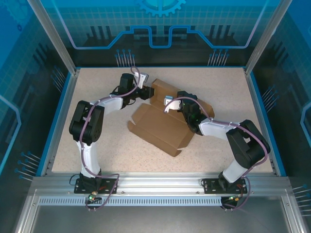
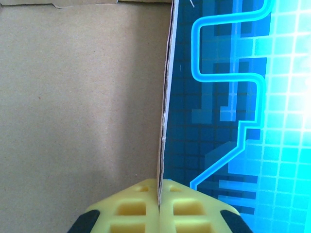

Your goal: Fold the paper box

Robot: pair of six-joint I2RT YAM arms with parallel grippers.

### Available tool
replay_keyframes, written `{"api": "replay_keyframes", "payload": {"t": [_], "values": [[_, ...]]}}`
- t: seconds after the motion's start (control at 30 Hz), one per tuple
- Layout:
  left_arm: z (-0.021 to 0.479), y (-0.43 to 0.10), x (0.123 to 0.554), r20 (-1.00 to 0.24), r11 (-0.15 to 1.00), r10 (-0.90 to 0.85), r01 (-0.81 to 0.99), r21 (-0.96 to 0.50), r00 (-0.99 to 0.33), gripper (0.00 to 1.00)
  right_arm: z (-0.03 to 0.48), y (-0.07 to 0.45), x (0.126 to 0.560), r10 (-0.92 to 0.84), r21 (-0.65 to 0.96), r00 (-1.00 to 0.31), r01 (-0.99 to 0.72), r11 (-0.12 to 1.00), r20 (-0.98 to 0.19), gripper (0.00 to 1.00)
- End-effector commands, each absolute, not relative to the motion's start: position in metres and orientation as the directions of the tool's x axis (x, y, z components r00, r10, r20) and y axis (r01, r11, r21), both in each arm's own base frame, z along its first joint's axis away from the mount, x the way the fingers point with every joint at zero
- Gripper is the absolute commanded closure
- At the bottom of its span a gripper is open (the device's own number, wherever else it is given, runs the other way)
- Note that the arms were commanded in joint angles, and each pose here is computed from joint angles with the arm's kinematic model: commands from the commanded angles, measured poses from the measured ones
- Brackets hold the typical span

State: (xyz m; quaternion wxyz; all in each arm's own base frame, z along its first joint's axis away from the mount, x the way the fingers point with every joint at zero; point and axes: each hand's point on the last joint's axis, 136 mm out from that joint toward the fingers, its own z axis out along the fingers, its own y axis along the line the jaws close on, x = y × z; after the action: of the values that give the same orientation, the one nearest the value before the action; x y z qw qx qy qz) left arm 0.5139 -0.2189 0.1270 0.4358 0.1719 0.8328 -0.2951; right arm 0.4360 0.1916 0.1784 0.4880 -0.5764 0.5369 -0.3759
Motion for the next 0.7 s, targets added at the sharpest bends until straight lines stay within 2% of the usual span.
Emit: {"api": "replay_keyframes", "payload": {"t": [0.0, 0.5, 0.67], "values": [[0.1231, -0.2286, 0.5212, -0.843, 0.765, 0.084, 0.577, -0.287, -0.531, 0.58, 0.1773, 0.1948, 0.4341, -0.984, -0.959, 0.156, -0.282, 0.040, -0.086, 0.97], [0.1193, -0.2346, 0.5253, -0.864, 0.789, 0.120, 0.575, -0.216, -0.490, 0.80, 0.1816, 0.1949, 0.4358, -0.984, -0.959, 0.152, -0.279, 0.050, -0.095, 0.96], [0.1237, -0.2289, 0.5238, -0.877, 0.811, 0.119, 0.555, -0.184, -0.466, 0.88, 0.1839, 0.1947, 0.4362, -0.983, -0.958, 0.147, -0.278, 0.066, -0.110, 0.92]]}}
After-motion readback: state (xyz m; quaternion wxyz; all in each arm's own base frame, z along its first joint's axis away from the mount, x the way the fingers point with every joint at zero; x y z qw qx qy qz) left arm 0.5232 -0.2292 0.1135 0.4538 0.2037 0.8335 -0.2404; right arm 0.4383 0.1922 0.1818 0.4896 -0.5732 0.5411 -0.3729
